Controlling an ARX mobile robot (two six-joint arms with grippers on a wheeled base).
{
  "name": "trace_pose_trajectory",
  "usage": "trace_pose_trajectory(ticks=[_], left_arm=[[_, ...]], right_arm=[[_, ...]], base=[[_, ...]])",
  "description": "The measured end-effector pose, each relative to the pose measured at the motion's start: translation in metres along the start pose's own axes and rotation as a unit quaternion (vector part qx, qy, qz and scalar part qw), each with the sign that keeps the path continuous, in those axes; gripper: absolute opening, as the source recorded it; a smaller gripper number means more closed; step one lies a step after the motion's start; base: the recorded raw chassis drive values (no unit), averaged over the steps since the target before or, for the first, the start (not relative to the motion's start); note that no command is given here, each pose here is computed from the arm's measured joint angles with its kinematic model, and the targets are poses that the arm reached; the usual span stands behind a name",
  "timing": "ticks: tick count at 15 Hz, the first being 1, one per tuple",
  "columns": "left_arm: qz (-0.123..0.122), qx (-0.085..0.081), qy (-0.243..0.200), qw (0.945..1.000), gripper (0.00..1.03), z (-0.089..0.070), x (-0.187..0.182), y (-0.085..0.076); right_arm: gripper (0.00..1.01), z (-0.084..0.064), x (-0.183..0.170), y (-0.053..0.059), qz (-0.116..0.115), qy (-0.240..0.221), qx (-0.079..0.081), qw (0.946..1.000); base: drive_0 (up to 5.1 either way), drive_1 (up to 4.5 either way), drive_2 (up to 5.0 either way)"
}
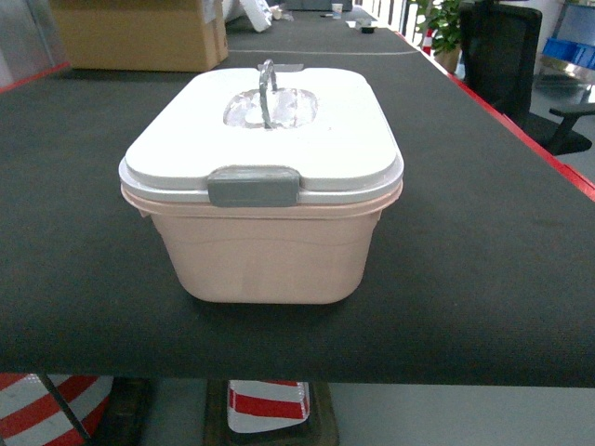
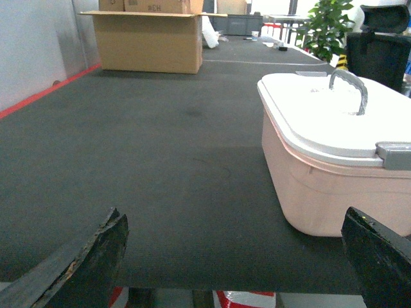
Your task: Pick capacitor and pack into box
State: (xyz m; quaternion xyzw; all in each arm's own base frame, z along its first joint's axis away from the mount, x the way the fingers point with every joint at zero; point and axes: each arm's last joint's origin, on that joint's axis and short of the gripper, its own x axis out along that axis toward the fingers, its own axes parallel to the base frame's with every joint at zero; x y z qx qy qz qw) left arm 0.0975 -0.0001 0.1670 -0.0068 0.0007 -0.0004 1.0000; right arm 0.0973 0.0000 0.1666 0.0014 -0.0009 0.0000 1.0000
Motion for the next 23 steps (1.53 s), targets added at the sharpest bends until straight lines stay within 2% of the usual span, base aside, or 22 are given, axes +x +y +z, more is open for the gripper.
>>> trace_pose_trajectory(ticks=[23], left_arm=[[0.0, 0.0, 0.0, 1.0, 0.98, 0.0, 0.0, 0.0]], right_arm=[[0.98, 0.0, 0.0, 0.0, 0.0, 0.0, 0.0, 1.0]], base=[[0.0, 0.0, 0.0]])
